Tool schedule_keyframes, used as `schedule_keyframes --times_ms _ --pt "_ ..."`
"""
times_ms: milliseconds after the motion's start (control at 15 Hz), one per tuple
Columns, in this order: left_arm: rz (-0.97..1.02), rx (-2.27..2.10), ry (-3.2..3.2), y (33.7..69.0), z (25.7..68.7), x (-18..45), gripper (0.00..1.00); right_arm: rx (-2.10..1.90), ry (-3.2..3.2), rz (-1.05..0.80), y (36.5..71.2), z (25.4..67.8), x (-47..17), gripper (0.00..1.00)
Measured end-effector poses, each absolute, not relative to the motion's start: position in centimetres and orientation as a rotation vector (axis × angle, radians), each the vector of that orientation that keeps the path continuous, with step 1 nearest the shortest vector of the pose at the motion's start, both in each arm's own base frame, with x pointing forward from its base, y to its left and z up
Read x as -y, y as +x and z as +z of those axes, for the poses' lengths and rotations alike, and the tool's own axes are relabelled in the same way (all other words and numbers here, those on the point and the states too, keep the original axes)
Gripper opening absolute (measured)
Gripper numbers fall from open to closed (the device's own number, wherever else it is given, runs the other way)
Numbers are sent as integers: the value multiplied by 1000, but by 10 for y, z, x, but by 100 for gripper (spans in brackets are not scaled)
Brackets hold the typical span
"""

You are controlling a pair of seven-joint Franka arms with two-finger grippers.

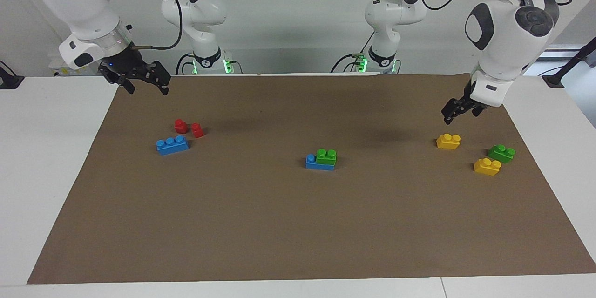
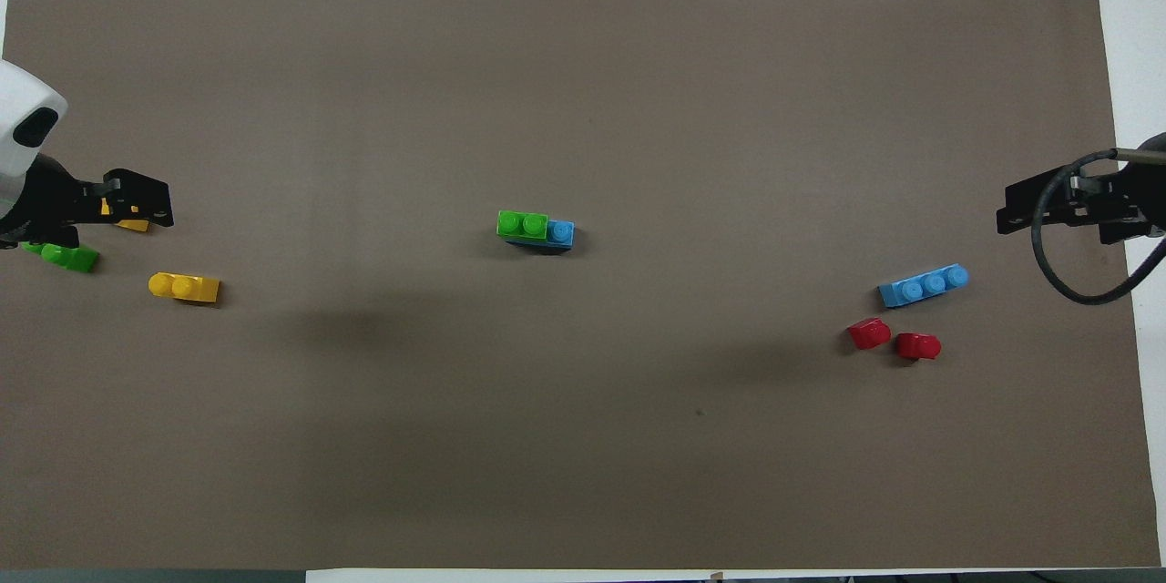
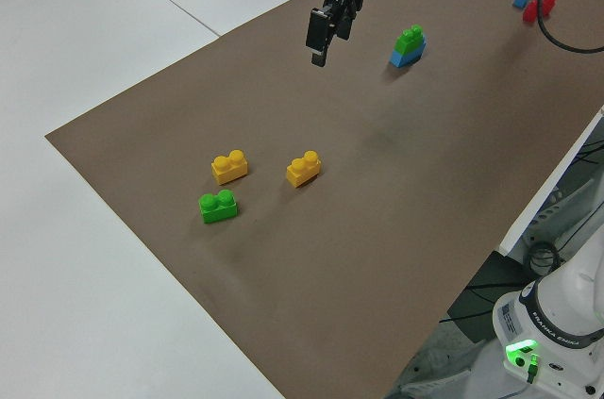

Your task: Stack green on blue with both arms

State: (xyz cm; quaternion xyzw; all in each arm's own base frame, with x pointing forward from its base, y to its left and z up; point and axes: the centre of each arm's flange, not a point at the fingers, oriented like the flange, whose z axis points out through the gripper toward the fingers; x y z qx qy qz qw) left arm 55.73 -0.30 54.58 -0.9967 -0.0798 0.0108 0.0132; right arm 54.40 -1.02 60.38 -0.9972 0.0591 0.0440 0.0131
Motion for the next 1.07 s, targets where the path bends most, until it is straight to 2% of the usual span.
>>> schedule_keyframes --times_ms 467,733,1067 --pt "115 187 -3118 542 575 17 100 -141 -3134 98 546 610 14 100" --pt "76 156 -3121 529 598 27 100 -86 -3135 90 546 612 15 100" --pt "74 160 -3152 528 601 31 100 -85 -3135 90 546 613 15 100"
